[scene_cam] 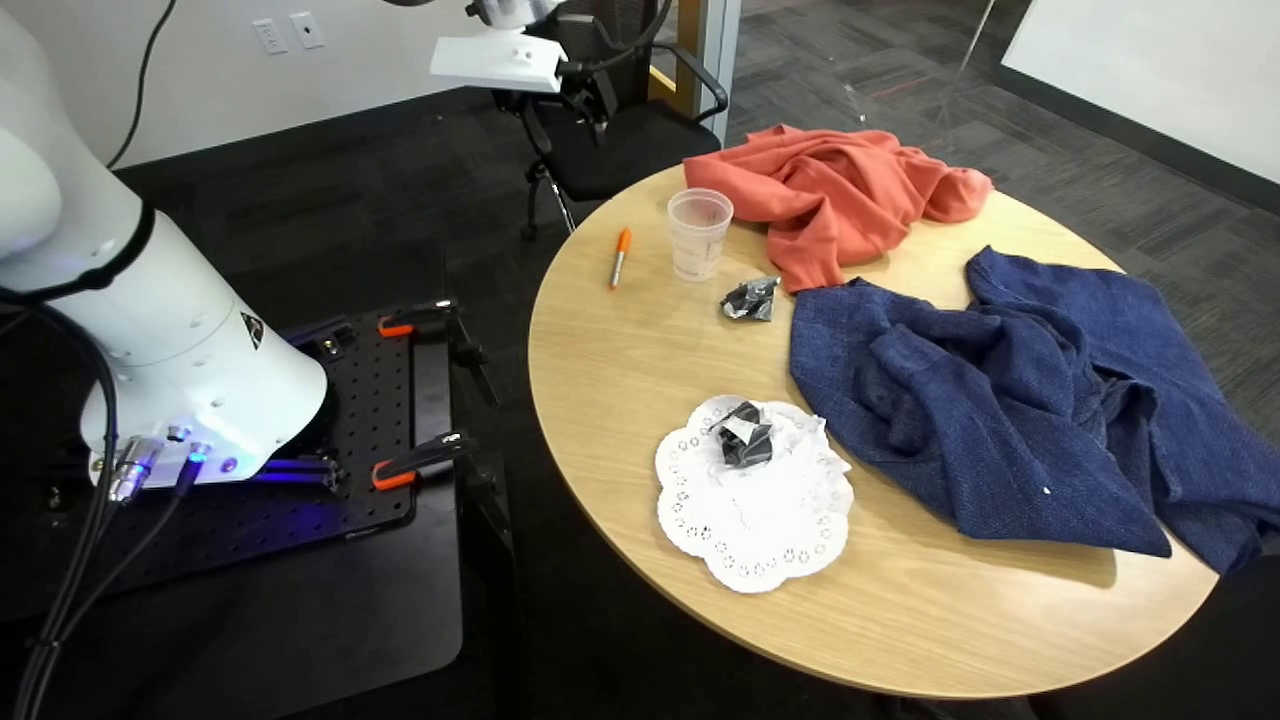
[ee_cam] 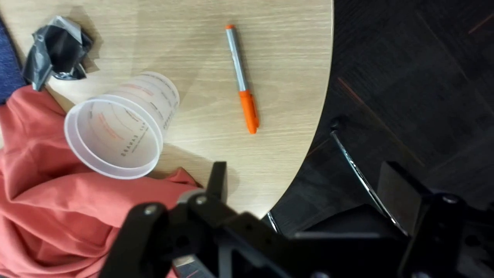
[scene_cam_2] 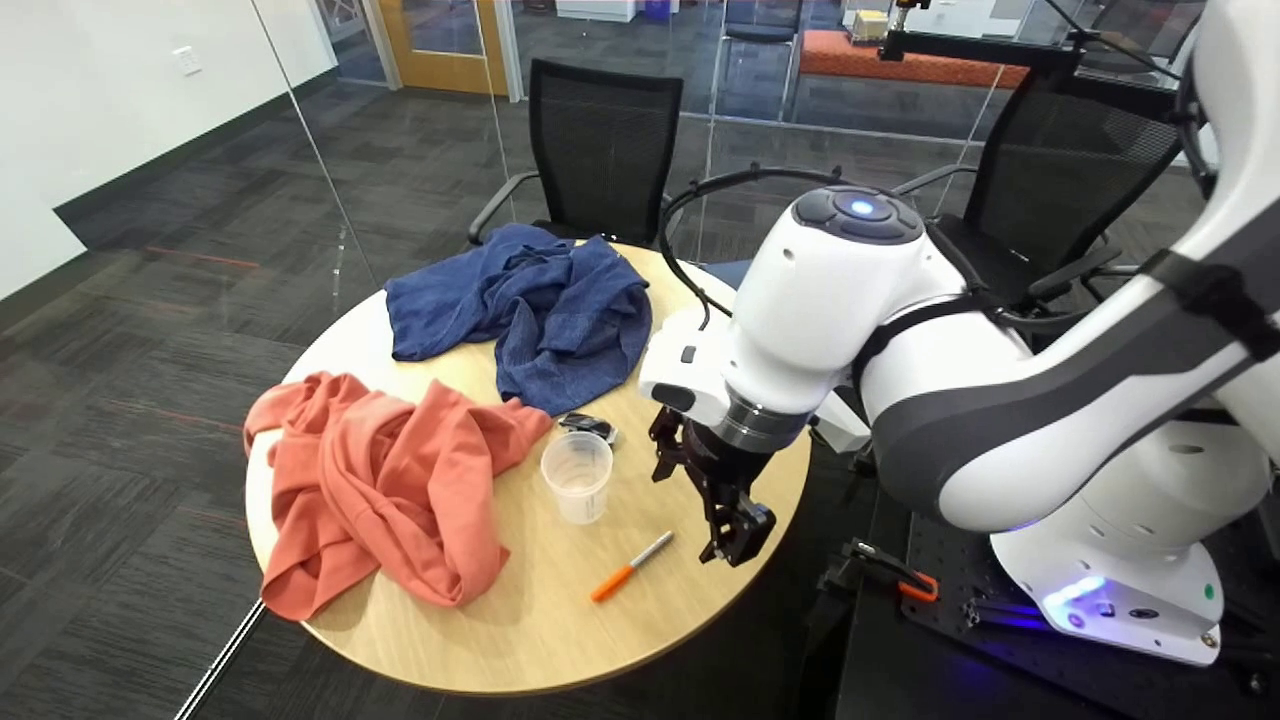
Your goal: Put the marker in the clear cup
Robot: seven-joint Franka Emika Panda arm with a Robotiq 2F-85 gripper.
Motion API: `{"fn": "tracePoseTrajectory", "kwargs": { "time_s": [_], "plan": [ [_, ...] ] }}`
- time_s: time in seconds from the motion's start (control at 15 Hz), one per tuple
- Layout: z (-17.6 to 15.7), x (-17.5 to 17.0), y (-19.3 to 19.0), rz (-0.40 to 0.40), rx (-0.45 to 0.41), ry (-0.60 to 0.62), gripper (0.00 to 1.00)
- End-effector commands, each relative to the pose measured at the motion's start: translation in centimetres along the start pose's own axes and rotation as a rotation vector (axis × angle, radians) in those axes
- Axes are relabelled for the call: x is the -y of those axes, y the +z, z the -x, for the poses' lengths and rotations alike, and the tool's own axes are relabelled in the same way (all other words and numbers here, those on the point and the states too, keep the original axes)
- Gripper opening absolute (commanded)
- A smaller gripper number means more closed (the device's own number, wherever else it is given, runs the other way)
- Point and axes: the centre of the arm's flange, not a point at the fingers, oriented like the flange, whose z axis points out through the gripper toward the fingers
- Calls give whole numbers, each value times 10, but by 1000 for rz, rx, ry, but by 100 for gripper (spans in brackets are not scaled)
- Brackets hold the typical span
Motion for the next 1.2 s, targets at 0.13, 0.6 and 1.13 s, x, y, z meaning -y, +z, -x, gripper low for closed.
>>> {"fn": "tracePoseTrajectory", "kwargs": {
  "time_s": [0.13,0.6,1.13],
  "plan": [
    [-26,-8,43,-31,-3,-80,100],
    [-55,-8,93,-85,26,-148,100],
    [-41,-37,141,-108,90,-224,100]
  ]
}}
